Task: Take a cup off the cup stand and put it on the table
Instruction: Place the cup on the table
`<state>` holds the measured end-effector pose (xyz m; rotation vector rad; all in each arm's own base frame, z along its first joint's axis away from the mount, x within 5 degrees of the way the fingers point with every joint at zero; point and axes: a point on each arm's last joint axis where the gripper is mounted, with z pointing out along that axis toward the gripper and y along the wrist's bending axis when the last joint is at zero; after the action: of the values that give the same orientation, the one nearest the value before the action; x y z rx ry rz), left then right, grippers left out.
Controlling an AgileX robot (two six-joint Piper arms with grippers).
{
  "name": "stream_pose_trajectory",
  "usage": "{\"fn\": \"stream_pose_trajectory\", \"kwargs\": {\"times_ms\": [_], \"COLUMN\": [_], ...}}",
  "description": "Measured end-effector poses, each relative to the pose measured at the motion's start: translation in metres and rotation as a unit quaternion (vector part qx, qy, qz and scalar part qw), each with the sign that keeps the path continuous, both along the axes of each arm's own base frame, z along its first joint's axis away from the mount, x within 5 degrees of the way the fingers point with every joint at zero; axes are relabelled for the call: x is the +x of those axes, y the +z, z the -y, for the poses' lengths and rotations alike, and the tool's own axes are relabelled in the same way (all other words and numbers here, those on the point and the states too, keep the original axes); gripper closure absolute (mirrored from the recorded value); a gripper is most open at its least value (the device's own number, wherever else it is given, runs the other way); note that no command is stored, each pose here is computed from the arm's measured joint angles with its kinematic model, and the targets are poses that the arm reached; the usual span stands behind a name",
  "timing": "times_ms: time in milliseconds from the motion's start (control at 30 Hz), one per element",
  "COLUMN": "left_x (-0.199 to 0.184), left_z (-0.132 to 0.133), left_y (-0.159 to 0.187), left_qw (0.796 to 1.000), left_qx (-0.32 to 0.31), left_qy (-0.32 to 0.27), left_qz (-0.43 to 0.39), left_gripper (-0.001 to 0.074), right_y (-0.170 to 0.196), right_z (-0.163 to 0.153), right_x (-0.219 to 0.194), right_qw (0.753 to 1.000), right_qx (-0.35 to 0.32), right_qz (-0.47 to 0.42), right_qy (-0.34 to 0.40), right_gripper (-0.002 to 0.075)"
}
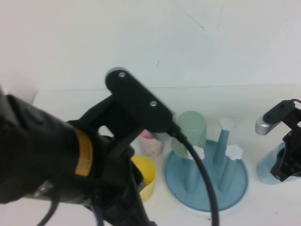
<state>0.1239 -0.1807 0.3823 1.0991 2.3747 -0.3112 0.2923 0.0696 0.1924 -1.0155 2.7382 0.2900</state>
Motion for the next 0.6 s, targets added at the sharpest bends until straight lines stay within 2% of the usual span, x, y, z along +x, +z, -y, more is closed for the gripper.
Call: {"fn": "stream_pose_trajectory", "kwargs": {"times_ms": [233, 333, 600], "left_x": [-0.0043, -0.0041, -0.0039], "left_z": [-0.0070, -0.0067, -0.0063], "left_y": [0.0042, 0.0054, 0.0071], "left_qw": [1.000, 0.999, 0.999], "left_qx": [-0.025, -0.032, -0.043], "left_qy": [0.008, 0.010, 0.013], "left_qz": [0.011, 0.014, 0.018], "left_gripper": [0.0736, 0.0736, 0.0736], "right_y": [-0.0040, -0.0046, -0.0067], "right_z": [0.0018, 0.0020, 0.0007], "right_x": [0.0053, 0.0063, 0.0075], "right_qw": [1.000, 1.000, 1.000], "right_qx": [-0.014, -0.015, -0.008], "right_qz": [0.011, 0.014, 0.012], "right_qy": [-0.001, -0.003, -0.009], "right_gripper": [0.0706, 0.0680, 0.0505]}}
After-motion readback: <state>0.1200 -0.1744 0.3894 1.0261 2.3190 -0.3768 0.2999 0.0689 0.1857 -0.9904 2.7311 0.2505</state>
